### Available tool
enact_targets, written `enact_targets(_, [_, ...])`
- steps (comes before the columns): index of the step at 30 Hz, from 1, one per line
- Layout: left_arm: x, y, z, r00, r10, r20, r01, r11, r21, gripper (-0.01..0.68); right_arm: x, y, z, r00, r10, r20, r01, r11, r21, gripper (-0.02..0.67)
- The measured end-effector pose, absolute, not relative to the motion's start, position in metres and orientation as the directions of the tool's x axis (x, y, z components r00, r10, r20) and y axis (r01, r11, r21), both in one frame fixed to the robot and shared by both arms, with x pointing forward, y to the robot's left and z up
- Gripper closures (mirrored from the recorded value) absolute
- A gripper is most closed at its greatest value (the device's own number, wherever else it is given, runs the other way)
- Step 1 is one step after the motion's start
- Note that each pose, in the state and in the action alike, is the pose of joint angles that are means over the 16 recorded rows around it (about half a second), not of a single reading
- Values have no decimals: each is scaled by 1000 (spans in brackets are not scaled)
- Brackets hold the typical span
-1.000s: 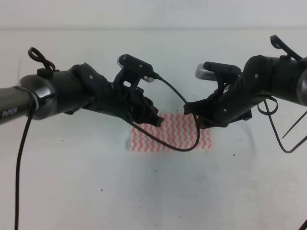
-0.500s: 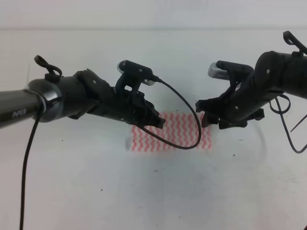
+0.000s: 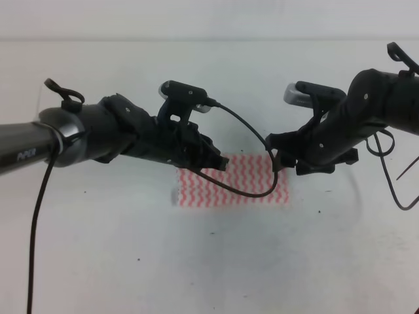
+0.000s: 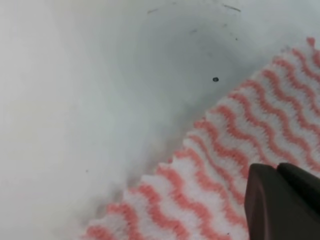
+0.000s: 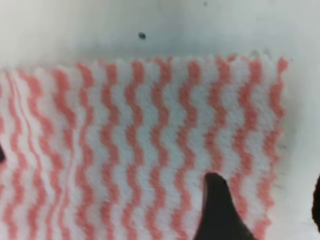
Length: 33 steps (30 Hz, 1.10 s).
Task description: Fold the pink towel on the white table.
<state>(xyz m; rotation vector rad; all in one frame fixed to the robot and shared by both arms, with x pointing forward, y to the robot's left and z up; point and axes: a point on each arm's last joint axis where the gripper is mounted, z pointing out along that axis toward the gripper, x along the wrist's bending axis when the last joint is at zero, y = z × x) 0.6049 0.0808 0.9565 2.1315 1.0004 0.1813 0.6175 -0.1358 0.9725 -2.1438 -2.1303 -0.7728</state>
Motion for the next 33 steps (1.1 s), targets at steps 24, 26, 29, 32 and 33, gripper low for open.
enact_targets(24, [607, 79, 930, 678, 708, -198, 633, -425, 647, 676, 620, -132, 961, -22, 923, 385, 951, -100, 292, 289])
enact_targets(26, [607, 79, 928, 678, 708, -198, 634, -427, 645, 676, 620, -132, 961, -20, 922, 386, 952, -101, 290, 289])
enact_targets(29, [608, 79, 926, 677, 709, -199, 637, -429, 641, 676, 620, -132, 960, -18, 922, 388, 952, -103, 289, 288])
enact_targets(32, [608, 79, 923, 676, 709, -200, 641, -431, 636, 676, 621, -132, 959, -16, 921, 388, 952, -104, 287, 287])
enact_targets(33, [608, 78, 922, 675, 710, -201, 642, -431, 634, 676, 621, -132, 959, -16, 921, 389, 953, -104, 286, 287])
